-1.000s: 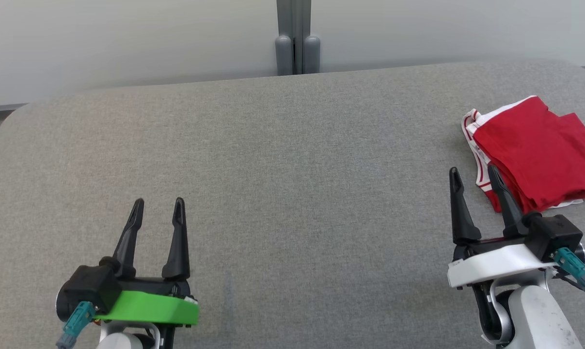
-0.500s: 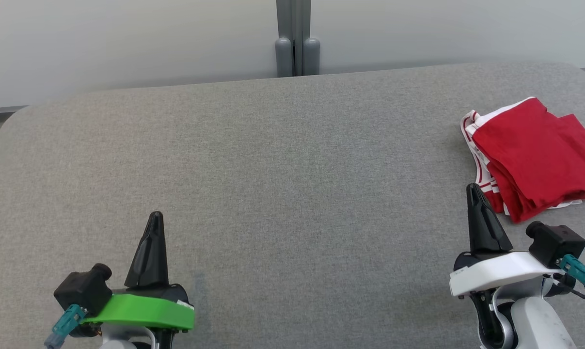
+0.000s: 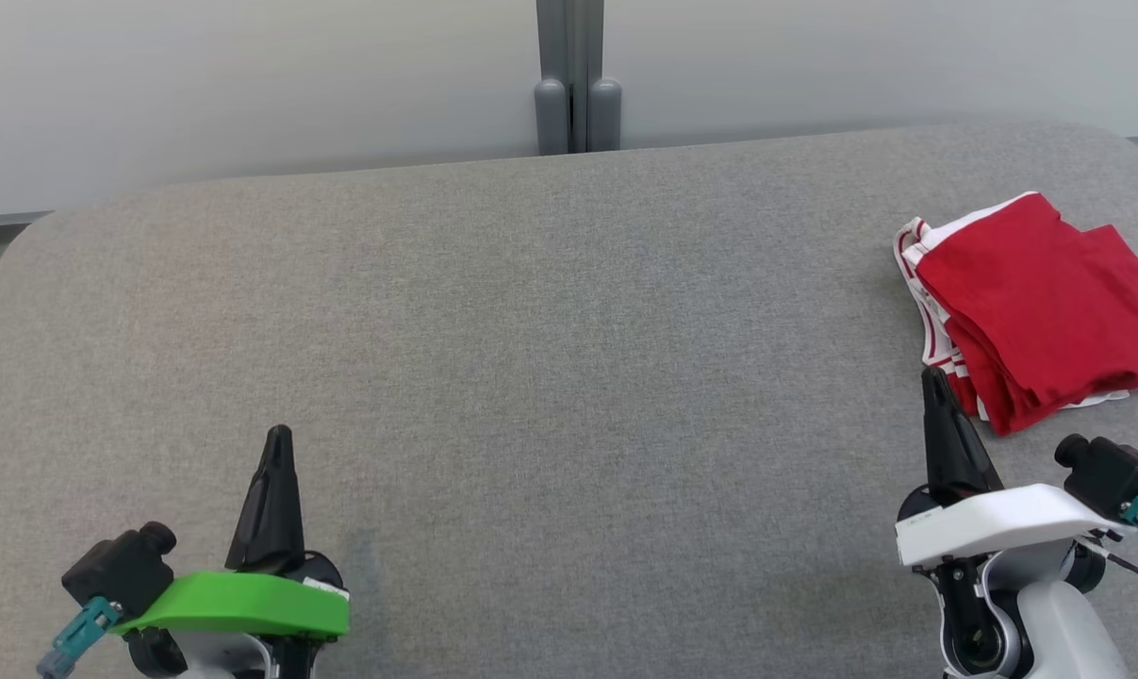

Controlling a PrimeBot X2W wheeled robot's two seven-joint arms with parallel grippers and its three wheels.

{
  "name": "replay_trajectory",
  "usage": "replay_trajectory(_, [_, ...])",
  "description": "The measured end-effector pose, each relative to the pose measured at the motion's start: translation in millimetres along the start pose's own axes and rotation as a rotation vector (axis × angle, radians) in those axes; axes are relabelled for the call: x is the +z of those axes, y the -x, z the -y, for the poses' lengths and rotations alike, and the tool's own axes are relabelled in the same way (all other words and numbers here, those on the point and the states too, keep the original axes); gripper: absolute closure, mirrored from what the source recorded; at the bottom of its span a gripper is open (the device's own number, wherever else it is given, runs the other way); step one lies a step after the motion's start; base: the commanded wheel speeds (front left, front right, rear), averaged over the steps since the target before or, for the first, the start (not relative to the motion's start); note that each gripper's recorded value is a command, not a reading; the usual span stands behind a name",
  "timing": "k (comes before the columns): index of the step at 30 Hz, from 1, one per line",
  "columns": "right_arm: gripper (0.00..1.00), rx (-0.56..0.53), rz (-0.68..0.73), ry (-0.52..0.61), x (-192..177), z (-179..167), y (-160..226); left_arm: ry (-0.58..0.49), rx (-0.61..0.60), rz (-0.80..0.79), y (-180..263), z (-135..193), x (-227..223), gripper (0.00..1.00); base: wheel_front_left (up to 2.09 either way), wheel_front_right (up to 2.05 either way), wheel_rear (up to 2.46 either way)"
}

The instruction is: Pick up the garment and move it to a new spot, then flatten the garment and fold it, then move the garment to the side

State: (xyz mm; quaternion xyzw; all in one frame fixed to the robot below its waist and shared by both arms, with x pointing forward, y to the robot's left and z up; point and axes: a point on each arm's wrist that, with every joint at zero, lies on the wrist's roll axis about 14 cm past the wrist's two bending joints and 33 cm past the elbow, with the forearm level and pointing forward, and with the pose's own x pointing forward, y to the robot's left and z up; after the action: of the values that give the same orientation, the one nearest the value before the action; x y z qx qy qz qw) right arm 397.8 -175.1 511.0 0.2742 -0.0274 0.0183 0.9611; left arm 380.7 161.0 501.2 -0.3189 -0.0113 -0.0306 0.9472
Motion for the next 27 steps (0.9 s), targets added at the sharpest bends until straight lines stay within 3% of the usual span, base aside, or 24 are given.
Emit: replay_trajectory(27, [1.00, -0.068, -0.023, -0.360, -0.6, 14.6, 3.1, 0.326, 0.074, -0.011, -0.4, -18.3, 4.5, 1.00, 0.00, 0.00, 0.00])
